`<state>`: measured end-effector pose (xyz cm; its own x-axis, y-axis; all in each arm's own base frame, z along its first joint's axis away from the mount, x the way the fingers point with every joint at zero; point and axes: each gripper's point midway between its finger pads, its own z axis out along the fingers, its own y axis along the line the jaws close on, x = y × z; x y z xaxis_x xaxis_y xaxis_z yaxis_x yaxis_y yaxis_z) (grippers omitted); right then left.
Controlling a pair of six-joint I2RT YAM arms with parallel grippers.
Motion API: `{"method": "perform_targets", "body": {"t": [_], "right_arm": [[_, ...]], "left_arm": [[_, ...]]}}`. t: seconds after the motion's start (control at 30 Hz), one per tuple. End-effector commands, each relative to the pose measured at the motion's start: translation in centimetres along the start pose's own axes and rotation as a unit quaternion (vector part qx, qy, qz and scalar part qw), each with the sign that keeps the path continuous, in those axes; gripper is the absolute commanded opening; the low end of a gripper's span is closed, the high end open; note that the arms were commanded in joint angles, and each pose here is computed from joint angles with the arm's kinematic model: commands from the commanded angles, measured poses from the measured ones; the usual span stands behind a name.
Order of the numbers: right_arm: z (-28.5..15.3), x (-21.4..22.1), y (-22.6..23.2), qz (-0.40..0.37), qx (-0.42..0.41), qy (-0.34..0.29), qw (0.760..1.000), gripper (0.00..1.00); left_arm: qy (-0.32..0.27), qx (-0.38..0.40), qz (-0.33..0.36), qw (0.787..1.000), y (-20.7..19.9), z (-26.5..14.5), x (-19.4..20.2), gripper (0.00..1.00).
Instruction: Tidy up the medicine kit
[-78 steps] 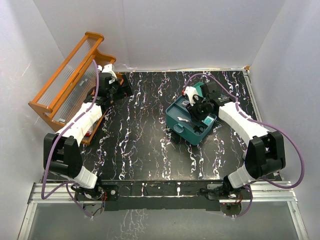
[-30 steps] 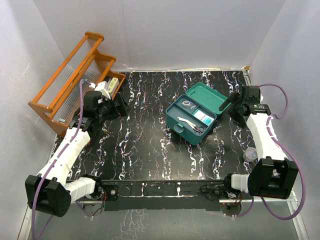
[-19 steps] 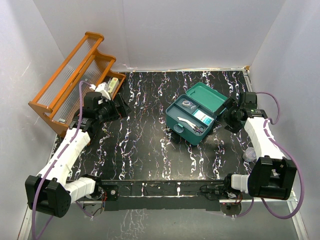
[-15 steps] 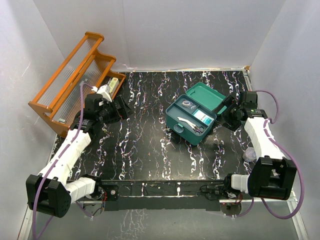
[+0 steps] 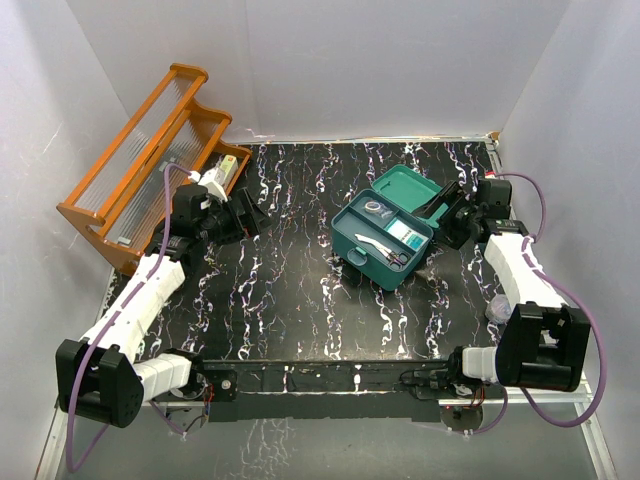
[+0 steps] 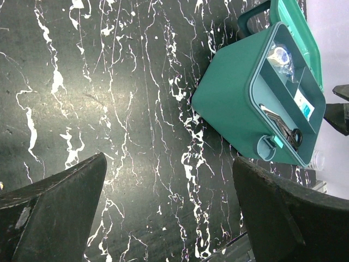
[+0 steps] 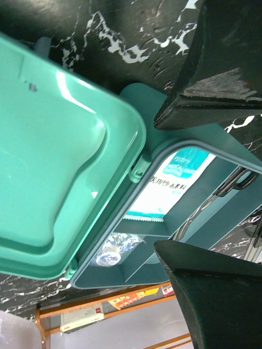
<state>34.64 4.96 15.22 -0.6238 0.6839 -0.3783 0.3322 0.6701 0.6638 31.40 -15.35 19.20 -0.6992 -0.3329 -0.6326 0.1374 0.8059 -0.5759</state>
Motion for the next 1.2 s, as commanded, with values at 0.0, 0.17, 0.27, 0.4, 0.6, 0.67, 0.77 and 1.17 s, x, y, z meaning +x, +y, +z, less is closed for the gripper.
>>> {"method": "perform_targets", "body": {"t": [0.0,0.17,0.27,0.4,0.6,0.67,0.77,1.17], "right_arm": [[0.5,-2.1,2.5,-0.032,-0.052,-0.037,0.997,0.79],[2.1,-1.3,2.6,-0.037,-0.054,-0.019,0.998,0.79],[2.6,0.0,3.9,-0.049,-0.062,-0.005,0.997,0.78],[3.1,2.8,6.2,-0.054,-0.071,0.011,0.996,0.76],[3.2,6.6,9.0,-0.009,-0.078,0.024,0.997,0.74],[3.2,7.6,9.8,-0.007,-0.080,0.028,0.996,0.75],[3.3,7.3,9.6,-0.001,-0.061,0.018,0.998,0.80],[0.8,-0.5,5.6,0.014,0.005,-0.050,0.999,0.84]], "left_arm": [[-0.011,0.026,-0.001,1.000,-1.3,-0.3,-0.8,0.99],[-0.010,0.026,0.000,1.000,-1.3,-0.3,-0.8,0.99],[-0.008,0.026,0.003,1.000,-1.4,-0.4,-0.9,0.99],[-0.007,0.020,0.000,1.000,-1.2,-0.4,-0.9,0.99],[-0.007,-0.001,-0.011,1.000,-0.4,-0.2,-0.7,0.99],[-0.007,-0.005,-0.014,1.000,-0.2,0.0,-0.8,0.99],[-0.003,-0.009,-0.018,1.000,-0.1,0.3,-0.8,0.99],[0.008,-0.002,-0.016,1.000,-0.5,1.5,-1.5,0.99]]}}
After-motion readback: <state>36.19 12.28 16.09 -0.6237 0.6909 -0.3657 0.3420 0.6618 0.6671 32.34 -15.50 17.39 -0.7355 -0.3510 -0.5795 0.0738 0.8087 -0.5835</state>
